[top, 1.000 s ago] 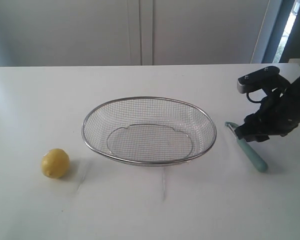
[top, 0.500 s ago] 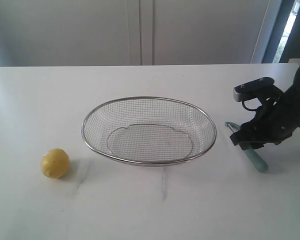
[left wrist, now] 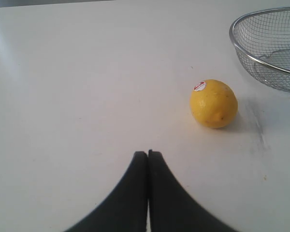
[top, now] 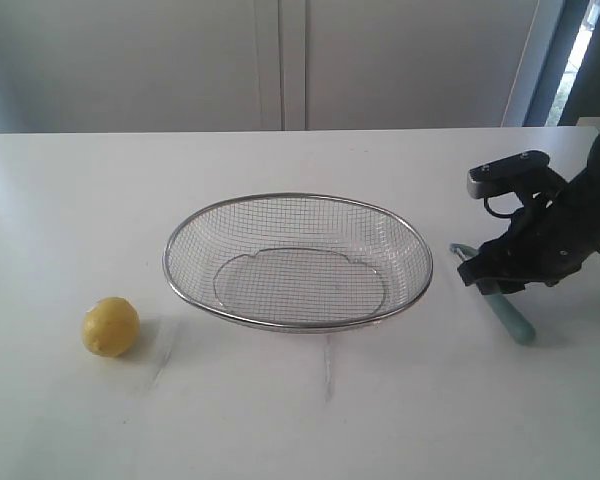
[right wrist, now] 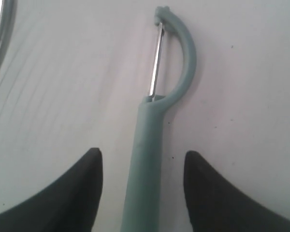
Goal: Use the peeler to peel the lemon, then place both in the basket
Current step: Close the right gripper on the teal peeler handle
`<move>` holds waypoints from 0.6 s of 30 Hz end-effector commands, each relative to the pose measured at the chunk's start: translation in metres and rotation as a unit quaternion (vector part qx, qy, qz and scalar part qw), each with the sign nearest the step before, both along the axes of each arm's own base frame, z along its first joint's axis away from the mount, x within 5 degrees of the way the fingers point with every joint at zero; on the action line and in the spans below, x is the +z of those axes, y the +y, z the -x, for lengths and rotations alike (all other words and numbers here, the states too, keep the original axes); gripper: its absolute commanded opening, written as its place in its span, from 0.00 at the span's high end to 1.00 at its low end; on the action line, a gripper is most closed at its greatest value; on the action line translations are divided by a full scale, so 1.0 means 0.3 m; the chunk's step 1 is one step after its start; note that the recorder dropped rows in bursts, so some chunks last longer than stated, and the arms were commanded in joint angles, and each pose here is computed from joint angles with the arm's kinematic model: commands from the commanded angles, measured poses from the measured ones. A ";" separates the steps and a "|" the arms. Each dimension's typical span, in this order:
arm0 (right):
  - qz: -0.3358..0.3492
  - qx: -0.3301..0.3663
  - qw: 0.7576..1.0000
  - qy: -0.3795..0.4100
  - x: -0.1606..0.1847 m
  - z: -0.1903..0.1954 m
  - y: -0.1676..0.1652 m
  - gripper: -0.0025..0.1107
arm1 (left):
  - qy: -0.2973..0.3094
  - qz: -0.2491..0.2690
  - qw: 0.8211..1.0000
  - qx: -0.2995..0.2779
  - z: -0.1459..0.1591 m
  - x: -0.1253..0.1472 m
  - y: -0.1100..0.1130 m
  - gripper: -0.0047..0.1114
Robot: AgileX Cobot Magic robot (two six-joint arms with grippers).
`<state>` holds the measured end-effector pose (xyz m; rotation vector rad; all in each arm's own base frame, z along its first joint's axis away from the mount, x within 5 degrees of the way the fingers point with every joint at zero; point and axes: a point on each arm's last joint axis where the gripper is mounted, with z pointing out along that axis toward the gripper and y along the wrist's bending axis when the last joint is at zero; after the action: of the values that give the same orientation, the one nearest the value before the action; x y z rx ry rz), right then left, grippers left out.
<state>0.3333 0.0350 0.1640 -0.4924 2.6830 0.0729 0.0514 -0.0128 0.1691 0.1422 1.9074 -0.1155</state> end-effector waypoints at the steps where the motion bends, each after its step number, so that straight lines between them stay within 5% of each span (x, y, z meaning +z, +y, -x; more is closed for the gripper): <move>1: -0.003 -0.004 1.000 -0.004 -0.001 -0.007 0.003 0.55 | -0.002 0.007 1.000 0.000 0.000 -0.001 -0.001 0.96; 18: 0.002 -0.002 0.999 0.042 -0.099 -0.013 0.003 0.55 | -0.002 0.007 1.000 0.000 0.000 -0.001 -0.001 0.96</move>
<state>0.3358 0.0352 0.1342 -0.5019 2.7687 0.0864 0.0514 -0.0128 0.1691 0.1422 1.9074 -0.1155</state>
